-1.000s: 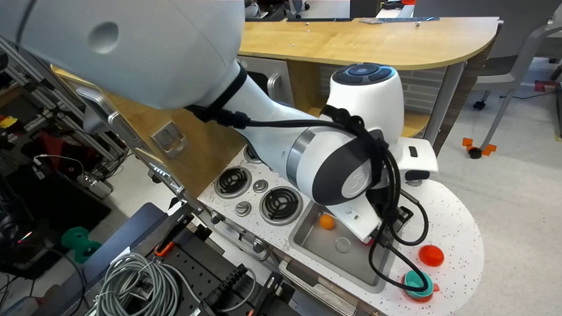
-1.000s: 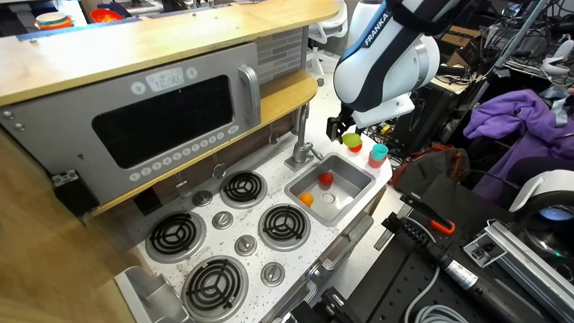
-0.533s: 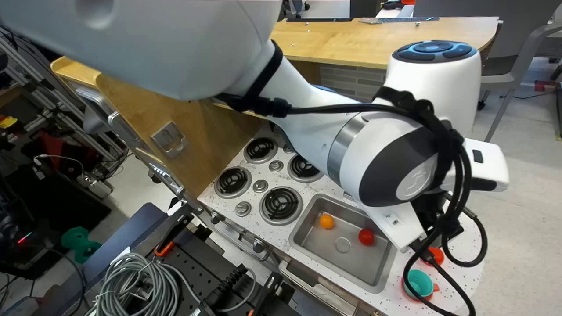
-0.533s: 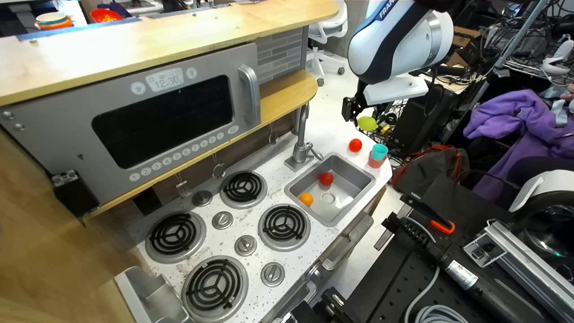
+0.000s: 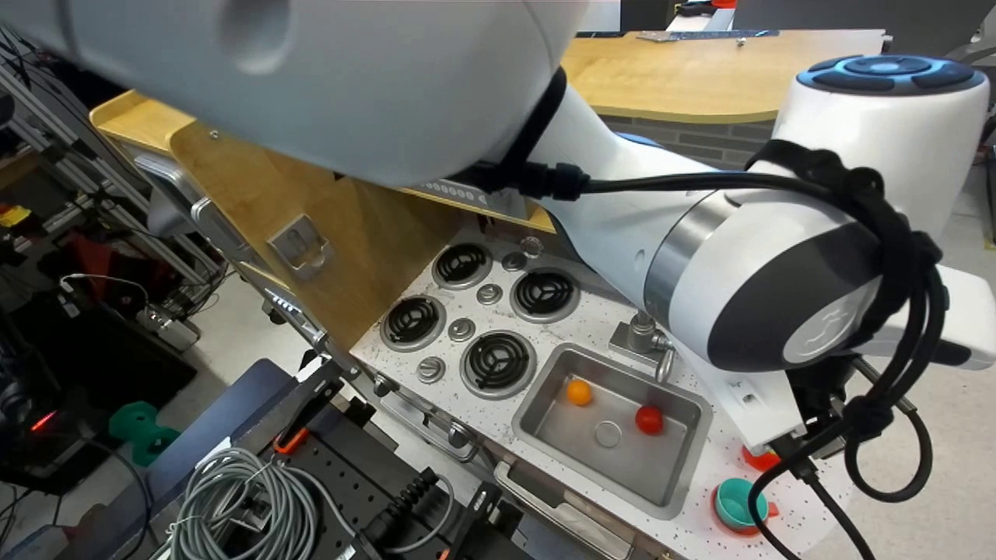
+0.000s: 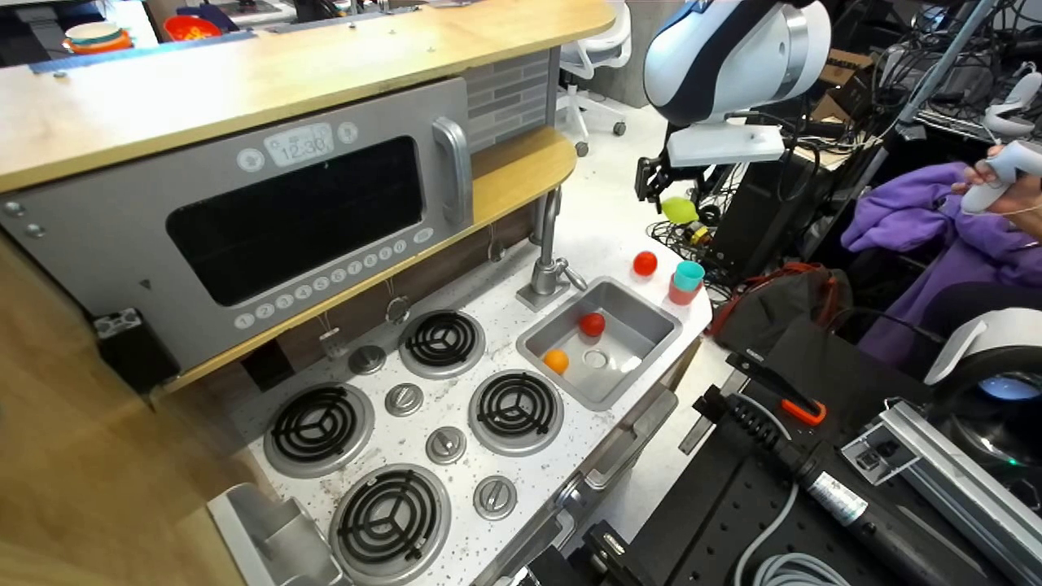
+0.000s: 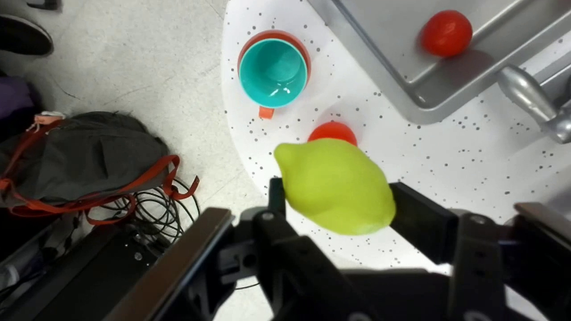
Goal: Remove the plastic lemon from the sink and put it on the countertop at the right
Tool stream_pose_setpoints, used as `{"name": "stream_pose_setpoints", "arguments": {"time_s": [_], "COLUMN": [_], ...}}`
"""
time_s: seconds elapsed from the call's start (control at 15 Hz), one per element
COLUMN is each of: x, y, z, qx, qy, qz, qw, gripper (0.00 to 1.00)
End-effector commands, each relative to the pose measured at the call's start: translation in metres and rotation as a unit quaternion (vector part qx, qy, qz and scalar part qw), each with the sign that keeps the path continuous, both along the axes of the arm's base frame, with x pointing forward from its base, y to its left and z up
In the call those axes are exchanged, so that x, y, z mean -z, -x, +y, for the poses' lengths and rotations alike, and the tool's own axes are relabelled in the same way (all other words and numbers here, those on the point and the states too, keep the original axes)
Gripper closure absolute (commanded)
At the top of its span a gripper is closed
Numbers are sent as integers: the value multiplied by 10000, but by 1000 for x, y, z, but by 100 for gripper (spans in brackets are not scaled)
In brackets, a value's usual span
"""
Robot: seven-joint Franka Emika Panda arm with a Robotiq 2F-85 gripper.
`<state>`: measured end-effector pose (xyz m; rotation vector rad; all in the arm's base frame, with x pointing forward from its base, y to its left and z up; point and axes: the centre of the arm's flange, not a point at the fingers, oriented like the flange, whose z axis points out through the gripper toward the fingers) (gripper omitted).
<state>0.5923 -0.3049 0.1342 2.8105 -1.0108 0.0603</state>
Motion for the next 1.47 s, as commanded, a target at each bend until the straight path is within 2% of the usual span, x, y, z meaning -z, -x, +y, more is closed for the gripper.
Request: {"name": "stream_pose_setpoints", "arguments": {"time_s": [0.0, 0.47, 1.4], "x": [19, 49, 130], "y": [-39, -86, -111], "z": [-15, 1, -39], "qx": [371, 366, 0], "qy": [-312, -558, -382], "qz": [-101, -262, 124], "qw": [9988, 9974, 9992], "gripper": [66, 66, 66]}}
